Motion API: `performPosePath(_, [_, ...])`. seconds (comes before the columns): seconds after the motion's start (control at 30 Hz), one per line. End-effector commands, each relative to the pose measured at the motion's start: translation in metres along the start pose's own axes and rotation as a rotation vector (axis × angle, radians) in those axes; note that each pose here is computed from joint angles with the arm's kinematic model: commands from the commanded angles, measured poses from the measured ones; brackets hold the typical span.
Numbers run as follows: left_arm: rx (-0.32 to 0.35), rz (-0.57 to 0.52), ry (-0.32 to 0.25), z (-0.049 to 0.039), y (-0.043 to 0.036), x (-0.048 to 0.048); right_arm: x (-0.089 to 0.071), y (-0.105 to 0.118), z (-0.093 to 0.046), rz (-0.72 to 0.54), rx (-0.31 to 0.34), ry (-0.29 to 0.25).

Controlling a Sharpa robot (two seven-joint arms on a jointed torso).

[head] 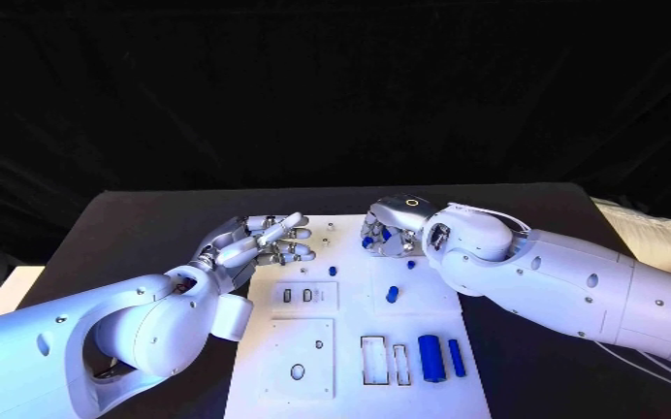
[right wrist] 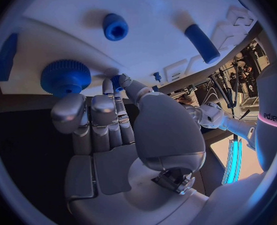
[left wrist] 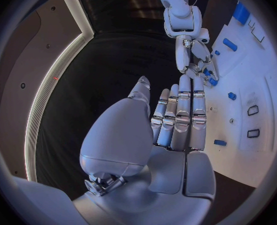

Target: Assemble the parts on the task board

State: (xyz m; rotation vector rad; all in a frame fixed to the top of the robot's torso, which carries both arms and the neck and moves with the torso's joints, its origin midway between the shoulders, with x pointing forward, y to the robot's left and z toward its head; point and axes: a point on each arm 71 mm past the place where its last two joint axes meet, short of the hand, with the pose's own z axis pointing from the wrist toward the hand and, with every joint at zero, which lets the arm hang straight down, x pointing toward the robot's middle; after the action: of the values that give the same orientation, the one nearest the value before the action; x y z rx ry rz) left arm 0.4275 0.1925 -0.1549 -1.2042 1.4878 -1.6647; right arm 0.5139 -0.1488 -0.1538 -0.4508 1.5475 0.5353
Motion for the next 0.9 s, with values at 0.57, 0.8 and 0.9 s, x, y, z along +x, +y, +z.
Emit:
performPosePath(0.57, [0.017,-0.011,0.034,0.0006,-0.0048,-0.0001,-0.021,0.012,0.026,0.049,0.016,-0.173])
performPosePath(0.8, [0.026,-0.008,0.038,0.0013,-0.0086,0.0002,-0.019,0.017,0.039,0.047,0.020,-0.170])
performPosePath(0.9, [0.028,-0.007,0.039,0.0015,-0.0101,0.0003,-0.017,0.019,0.043,0.046,0.017,-0.156])
